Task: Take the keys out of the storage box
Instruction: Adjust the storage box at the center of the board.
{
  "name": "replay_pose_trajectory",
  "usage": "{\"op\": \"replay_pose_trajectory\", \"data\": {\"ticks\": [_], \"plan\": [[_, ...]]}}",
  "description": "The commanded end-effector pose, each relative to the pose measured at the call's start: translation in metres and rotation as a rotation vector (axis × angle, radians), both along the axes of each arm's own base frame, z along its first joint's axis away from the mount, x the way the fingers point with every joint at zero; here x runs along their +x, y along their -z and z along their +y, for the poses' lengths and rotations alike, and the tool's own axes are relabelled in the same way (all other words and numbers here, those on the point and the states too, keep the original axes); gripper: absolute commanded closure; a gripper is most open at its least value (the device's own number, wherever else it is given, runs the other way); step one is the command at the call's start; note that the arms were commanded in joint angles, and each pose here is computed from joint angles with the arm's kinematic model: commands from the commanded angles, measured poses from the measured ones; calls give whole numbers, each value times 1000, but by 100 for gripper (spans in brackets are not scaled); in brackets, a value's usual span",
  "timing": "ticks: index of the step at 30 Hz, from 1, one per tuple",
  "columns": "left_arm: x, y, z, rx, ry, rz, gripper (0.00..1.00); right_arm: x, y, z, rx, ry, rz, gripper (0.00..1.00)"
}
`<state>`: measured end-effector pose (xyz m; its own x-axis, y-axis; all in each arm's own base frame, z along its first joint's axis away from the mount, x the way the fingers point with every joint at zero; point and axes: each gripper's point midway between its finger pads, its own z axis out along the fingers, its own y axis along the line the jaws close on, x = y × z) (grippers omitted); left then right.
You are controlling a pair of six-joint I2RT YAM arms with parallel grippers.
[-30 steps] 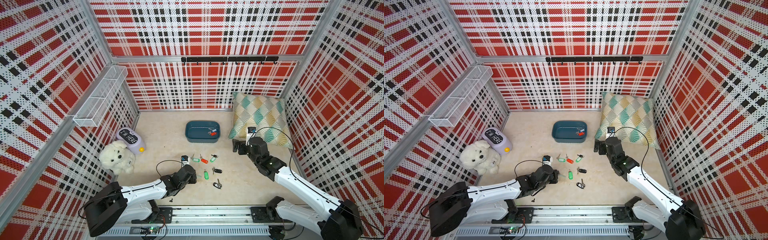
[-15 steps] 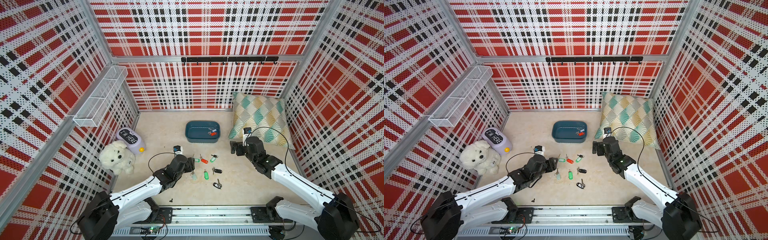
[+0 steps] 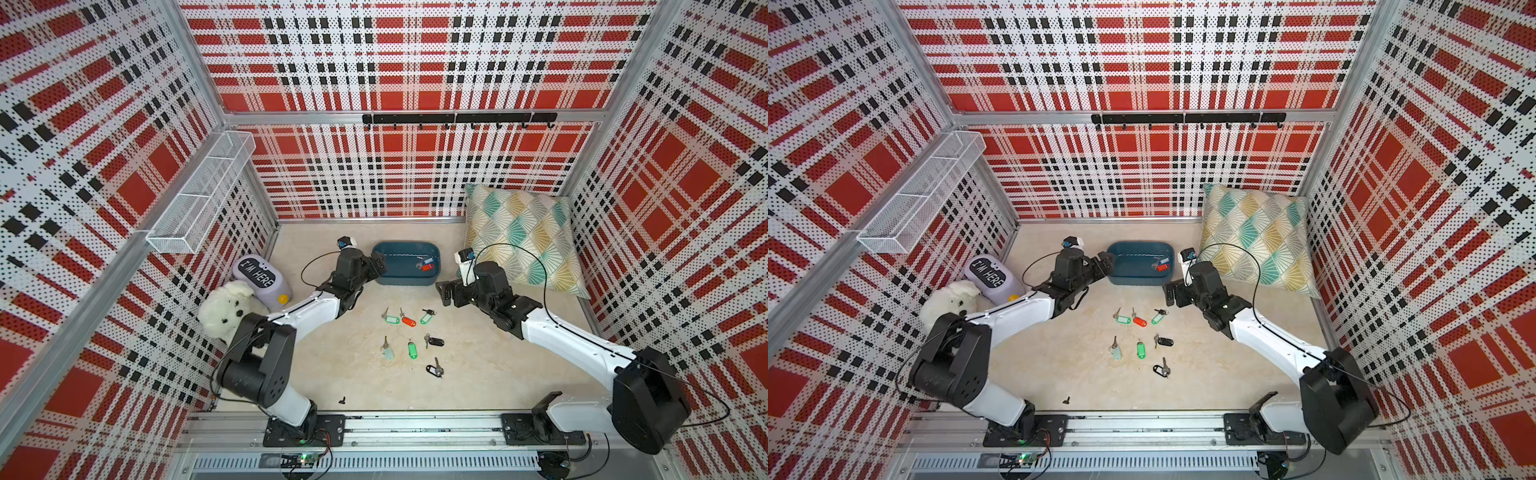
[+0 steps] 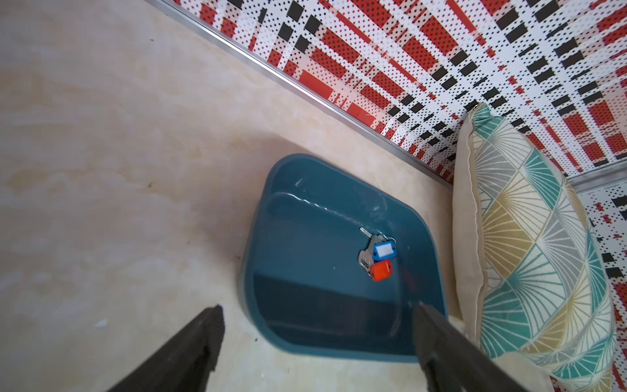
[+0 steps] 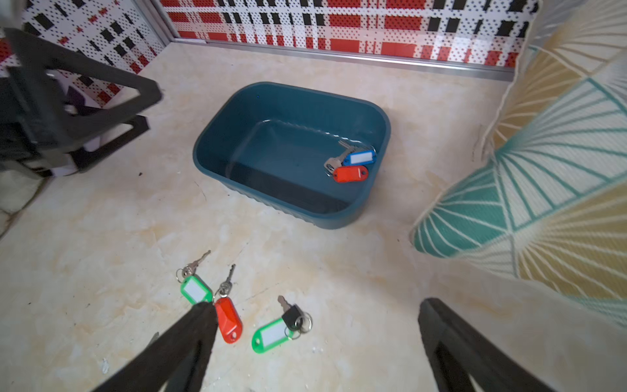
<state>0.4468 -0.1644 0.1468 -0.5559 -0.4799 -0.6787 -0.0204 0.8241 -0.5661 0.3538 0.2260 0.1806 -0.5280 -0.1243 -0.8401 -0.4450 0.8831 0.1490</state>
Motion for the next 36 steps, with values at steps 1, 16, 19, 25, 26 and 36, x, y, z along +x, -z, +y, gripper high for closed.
{"op": "replay_pose_trajectory", "data": {"ticks": [1, 16, 19, 25, 26, 36], "plan": [[17, -13, -14, -60, 84, -63, 7, 11, -2, 32, -54, -118, -32, 1], [11, 18, 110, -12, -75, -28, 6, 50, 84, 122, -309, -513, 108, 15], [12, 21, 110, -15, -62, -24, 6, 60, 91, 127, -306, -518, 117, 16], [11, 23, 114, -8, -63, -21, 6, 74, 94, 131, -264, -527, 126, 19], [11, 24, 114, -13, -58, -21, 6, 75, 96, 131, -259, -532, 133, 20], [13, 25, 110, -24, -35, -17, 6, 79, 107, 143, -224, -592, 178, 44]]}}
